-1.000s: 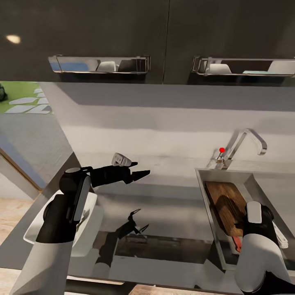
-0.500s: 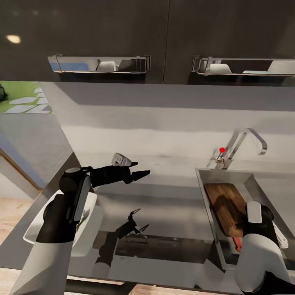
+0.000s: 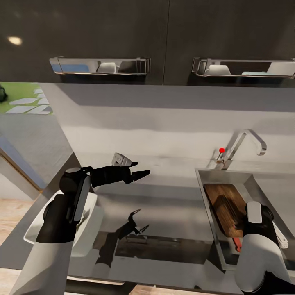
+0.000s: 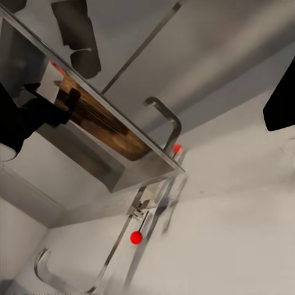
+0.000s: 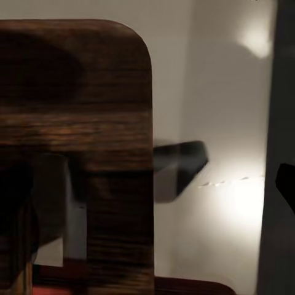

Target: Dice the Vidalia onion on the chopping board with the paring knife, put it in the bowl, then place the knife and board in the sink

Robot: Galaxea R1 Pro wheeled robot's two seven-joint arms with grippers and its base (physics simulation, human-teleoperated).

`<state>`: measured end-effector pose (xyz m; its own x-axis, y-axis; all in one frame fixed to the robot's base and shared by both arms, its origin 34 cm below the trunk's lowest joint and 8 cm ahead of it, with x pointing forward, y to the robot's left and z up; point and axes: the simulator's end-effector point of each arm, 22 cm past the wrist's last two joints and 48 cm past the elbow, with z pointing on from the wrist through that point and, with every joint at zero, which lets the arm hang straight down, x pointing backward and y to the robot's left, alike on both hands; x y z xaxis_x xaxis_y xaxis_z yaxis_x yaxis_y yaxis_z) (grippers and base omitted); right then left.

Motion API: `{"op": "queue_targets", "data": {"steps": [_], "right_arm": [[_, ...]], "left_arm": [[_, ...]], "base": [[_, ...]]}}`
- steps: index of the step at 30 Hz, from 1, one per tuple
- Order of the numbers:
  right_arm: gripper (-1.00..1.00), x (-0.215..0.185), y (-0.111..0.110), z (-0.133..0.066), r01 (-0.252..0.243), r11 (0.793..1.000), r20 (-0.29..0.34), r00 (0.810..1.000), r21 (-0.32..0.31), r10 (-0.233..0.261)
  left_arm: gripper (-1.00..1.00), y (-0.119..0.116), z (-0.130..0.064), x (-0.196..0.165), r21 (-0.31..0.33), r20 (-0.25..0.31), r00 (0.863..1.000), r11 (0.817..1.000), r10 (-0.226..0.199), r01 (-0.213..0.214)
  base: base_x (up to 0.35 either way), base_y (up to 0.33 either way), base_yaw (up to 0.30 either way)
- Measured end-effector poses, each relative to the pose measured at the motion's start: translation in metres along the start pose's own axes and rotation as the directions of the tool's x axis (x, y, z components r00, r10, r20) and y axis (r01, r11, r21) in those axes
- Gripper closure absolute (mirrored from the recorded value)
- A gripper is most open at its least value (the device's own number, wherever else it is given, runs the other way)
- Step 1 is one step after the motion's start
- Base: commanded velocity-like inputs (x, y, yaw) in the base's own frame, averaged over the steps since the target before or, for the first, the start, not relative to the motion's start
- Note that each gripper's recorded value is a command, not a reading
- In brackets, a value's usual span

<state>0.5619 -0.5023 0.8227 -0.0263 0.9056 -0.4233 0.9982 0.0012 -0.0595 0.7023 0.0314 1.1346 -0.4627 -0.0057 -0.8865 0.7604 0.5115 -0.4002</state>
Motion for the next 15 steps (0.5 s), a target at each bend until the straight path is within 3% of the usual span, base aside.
{"op": "queue_targets", "data": {"steps": [15], "right_arm": [[-1.00,-0.020,0.008,-0.018,-0.027,0.999,0.025,0.999,-0.046,0.028]], "left_arm": [[-1.00,-0.008,-0.004,-0.010,0.001,0.012,1.000,1.000,0.020,-0.020]], "base": [[0.000,0.000,0.000]]}}
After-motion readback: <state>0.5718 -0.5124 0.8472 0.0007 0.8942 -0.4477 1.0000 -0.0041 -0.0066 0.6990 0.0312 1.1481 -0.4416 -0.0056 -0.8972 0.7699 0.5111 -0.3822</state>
